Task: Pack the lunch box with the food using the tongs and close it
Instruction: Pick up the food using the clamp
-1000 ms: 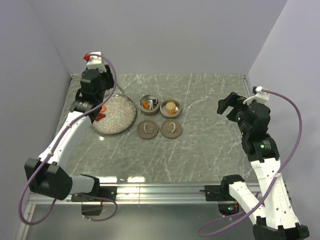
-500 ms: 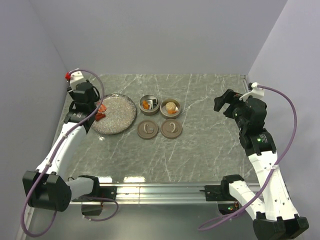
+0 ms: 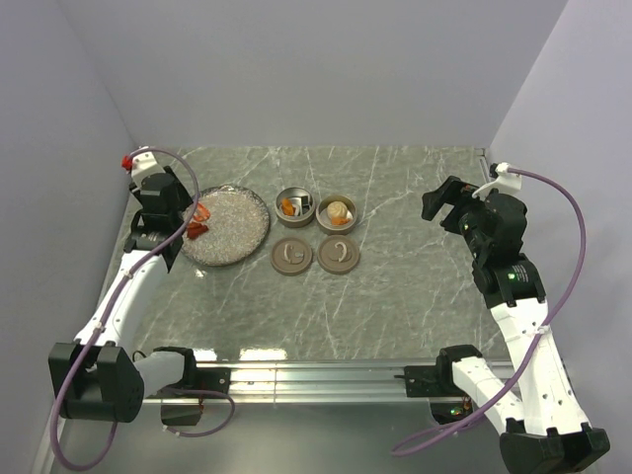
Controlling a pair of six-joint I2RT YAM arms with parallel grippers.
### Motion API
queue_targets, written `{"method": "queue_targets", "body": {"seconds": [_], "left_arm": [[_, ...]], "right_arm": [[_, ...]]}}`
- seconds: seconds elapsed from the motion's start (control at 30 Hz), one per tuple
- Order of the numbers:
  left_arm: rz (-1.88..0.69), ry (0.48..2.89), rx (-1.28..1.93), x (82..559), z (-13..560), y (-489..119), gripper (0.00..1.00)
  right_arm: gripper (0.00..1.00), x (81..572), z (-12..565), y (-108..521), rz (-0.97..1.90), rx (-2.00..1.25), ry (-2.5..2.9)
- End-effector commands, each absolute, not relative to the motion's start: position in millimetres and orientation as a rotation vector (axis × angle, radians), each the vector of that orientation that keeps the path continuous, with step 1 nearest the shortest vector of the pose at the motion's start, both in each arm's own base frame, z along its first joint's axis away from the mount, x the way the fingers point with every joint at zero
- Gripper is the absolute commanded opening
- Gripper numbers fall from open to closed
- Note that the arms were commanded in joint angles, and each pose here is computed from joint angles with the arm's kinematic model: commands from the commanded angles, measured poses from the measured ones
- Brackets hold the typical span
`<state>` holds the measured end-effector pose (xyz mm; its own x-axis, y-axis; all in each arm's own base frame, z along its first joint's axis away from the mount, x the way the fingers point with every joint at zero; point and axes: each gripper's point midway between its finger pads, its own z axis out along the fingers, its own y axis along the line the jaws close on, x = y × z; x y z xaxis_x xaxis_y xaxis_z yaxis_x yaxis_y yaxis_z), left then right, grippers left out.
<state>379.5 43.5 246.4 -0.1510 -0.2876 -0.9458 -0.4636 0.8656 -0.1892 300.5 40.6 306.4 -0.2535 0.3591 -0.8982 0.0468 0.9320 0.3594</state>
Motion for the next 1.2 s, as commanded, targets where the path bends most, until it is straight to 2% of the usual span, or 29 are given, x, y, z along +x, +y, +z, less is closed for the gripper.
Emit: {"method": "queue_targets", "body": {"seconds": [0.0,1.17], "left_arm": [[0.05,1.69,-0.508,392,269,28,0.51],[0.148,1.726,-0.46,402,244,35,0.48]], "right_arm": [[0.99,302,330,41,0.316,0.292,1.748],[0.99,299,326,39,0.304,0.301,1.759]]}}
